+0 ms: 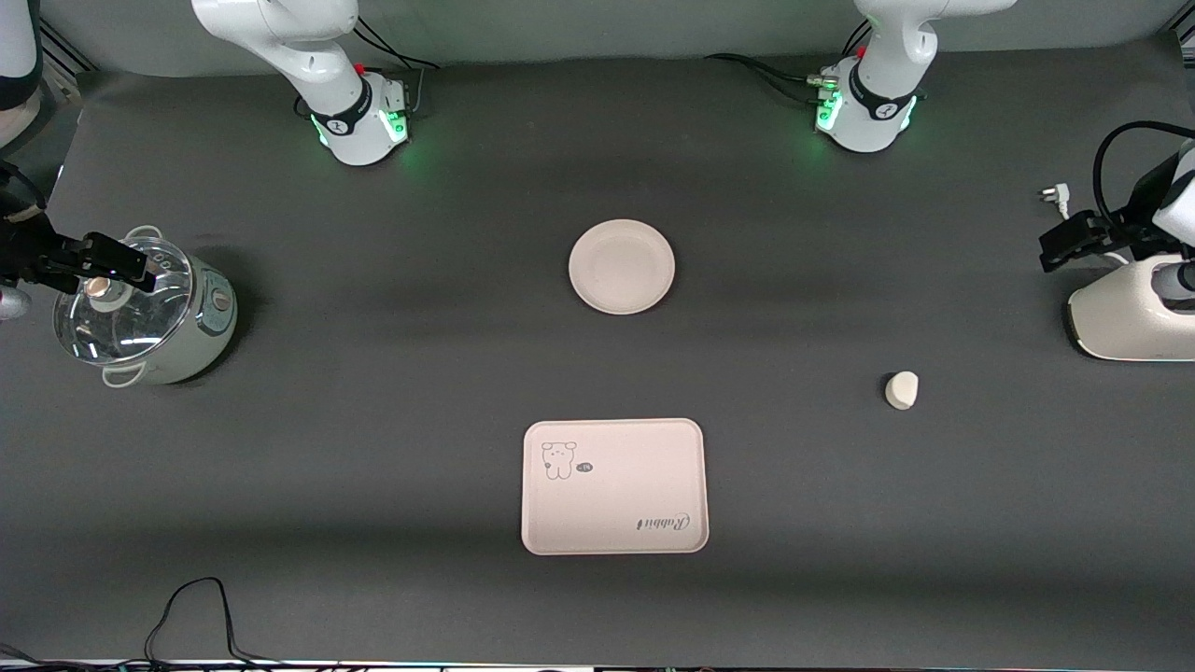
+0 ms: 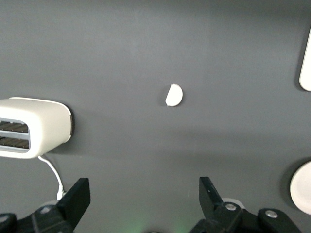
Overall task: Place bun in plate and plate on tray
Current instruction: 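Move the left gripper down toward the white bun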
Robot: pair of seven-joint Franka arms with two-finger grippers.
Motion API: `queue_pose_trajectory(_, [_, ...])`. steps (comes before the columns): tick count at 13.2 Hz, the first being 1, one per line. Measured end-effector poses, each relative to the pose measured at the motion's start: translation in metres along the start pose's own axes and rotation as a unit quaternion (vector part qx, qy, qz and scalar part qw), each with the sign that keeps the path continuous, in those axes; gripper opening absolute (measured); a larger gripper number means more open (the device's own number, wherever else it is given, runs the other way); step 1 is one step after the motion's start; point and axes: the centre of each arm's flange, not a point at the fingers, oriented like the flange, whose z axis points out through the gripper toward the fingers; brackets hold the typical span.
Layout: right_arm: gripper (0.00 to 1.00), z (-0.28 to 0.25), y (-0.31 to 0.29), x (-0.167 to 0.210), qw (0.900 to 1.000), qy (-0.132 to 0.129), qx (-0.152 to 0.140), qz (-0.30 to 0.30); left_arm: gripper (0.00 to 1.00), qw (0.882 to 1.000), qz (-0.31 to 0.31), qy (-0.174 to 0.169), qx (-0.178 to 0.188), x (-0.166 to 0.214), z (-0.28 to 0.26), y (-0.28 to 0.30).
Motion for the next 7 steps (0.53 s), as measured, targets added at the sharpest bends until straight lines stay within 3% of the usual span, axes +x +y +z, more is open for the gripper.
queue_pose_trajectory(7, [1.00, 0.0001, 0.0000, -0.0001, 1.000, -0.001, 0.000, -0.001, 1.00, 1.000, 0.001, -0.009, -0.001, -0.0037, -0.0017, 0.0068])
